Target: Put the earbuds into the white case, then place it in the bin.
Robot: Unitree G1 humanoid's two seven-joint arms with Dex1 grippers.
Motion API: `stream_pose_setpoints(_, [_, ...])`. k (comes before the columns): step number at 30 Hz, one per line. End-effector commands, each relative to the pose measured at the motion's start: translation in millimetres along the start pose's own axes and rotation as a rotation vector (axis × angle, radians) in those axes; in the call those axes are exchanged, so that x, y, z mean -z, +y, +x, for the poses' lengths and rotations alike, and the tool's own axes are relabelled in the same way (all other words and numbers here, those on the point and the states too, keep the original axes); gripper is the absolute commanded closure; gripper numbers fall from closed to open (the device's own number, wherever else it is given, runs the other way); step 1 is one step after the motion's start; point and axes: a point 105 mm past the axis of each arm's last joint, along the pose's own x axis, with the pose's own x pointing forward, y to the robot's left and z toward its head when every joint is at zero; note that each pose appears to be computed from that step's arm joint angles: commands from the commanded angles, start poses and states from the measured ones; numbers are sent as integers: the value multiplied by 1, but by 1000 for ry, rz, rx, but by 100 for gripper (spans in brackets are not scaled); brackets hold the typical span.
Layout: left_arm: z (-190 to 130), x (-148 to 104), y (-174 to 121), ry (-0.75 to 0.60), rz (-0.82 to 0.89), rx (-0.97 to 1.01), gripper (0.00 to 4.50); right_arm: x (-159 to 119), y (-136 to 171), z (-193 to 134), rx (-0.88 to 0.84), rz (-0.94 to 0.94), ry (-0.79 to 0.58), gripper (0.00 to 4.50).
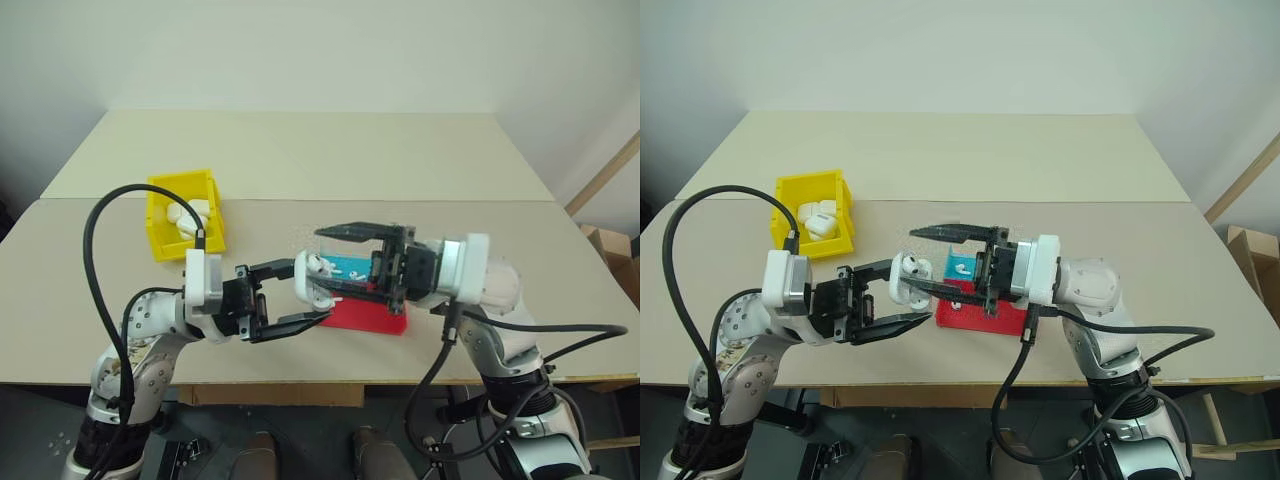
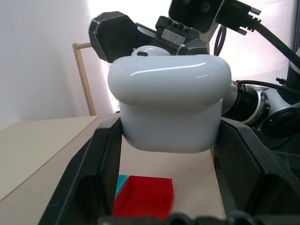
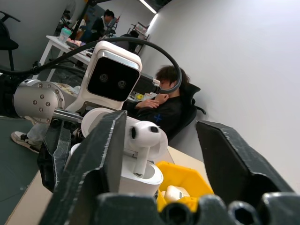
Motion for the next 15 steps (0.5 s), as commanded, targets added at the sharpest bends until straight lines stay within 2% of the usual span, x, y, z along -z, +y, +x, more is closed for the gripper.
stream_pose_setpoints(1, [4, -19, -4, -74, 86, 23, 175, 4, 5, -1, -30, 7, 18, 160])
stream_pose_setpoints(15, [1, -18, -3, -74, 82, 17, 175, -14, -8, -9, -27, 65, 6, 160])
